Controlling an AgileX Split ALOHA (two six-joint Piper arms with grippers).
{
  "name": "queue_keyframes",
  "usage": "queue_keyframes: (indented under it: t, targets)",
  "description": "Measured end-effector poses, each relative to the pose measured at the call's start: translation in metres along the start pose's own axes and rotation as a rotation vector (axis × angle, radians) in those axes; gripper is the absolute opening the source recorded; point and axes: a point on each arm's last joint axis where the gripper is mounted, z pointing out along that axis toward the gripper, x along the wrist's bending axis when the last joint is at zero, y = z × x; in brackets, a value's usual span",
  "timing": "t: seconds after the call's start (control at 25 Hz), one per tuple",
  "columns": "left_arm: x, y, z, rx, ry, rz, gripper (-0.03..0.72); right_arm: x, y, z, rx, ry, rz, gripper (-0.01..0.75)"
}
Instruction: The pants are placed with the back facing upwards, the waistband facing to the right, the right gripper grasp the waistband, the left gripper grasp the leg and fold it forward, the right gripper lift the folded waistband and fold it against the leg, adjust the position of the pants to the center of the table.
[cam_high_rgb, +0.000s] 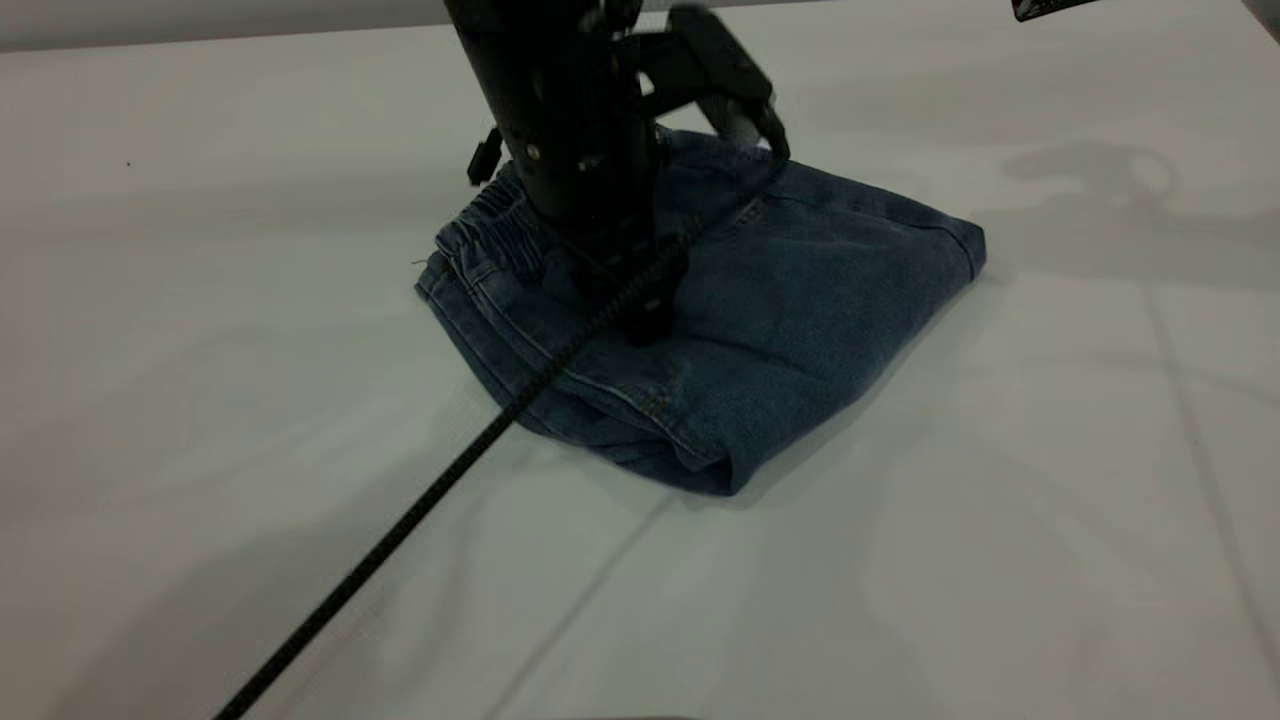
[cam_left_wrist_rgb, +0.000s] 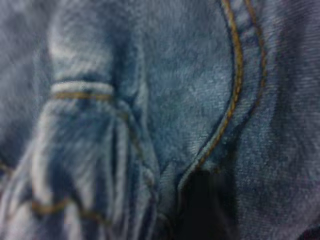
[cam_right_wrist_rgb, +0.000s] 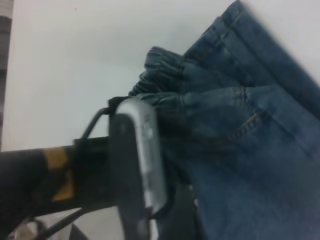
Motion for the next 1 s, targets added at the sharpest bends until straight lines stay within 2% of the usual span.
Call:
queue_keyframes:
  t: [0.28,0.64,0.84,1.0]
  targets:
    - [0.004,-0.003,0.004,0.004,0.005,-0.209,0.528,0.001,-0.001,0.000,0.015,0.014,-0.003,0.559]
    - [0.004,-0.003,0.004,0.008,0.010,-0.694,0.514,0.003,-0.002,-0.001,0.027,0.026,-0.015,0.559]
    - [0.006,-0.010,0.004,0.078,0.060,-0.881,0.485,0.003,-0.004,-0.001,0.041,0.022,-0.026,0.559]
    - [0.008,-0.015,0.003,0.110,0.124,-1.100,0.484,0.003,-0.004,-0.001,0.046,0.026,-0.030,0.559]
